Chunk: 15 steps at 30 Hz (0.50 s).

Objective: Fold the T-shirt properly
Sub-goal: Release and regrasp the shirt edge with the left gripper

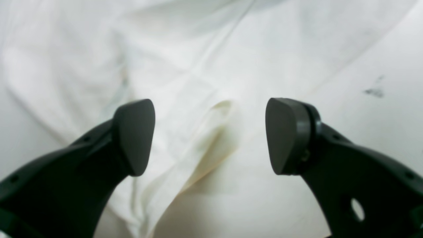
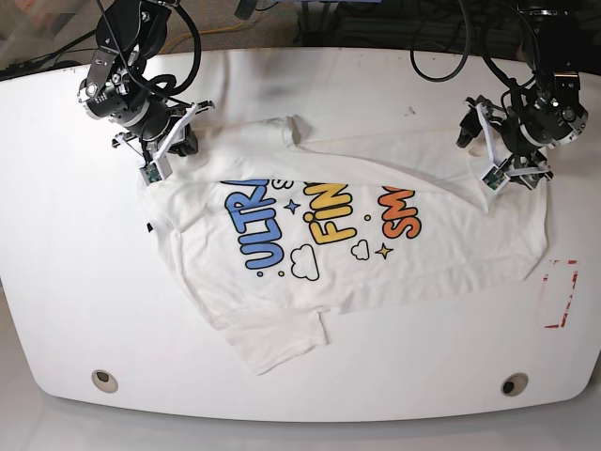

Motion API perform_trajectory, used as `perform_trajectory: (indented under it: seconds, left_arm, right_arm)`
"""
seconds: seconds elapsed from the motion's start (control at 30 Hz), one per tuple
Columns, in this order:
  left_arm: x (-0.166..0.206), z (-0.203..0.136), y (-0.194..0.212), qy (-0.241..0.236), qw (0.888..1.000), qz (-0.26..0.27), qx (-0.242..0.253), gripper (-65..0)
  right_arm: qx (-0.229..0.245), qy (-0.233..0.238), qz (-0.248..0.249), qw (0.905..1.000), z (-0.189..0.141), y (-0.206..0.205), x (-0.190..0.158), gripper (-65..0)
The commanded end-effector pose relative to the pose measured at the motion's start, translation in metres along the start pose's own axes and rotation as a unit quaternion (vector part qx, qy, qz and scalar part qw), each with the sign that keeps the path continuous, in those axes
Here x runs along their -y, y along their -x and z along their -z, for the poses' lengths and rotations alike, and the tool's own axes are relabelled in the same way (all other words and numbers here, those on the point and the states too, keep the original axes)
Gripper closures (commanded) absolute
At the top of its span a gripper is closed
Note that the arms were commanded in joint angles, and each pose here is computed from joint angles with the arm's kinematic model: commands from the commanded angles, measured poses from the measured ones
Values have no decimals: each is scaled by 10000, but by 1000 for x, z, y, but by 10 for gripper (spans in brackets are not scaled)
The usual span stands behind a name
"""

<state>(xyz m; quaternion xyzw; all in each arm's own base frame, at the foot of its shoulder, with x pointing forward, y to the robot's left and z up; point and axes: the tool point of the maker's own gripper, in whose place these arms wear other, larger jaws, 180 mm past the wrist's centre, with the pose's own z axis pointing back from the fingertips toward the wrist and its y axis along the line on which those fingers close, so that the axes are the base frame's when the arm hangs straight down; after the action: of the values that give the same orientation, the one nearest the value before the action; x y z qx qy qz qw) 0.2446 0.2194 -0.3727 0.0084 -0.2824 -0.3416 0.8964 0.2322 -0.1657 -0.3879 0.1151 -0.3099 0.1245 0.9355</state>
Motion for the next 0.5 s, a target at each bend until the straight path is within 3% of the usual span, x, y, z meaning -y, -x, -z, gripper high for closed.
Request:
perform_trajectory:
  seconds: [0.0,0.47]
  left_arm:
    - [-1,-2,-9,-11,9999,133,97,-479]
    - [-20,21,6,-116,9995,-94,-273,-478]
  right_arm:
    - [230,22,-63,9997,-4,-13,1,0]
    - [223,17,-58,9997,-4,-12,0,0]
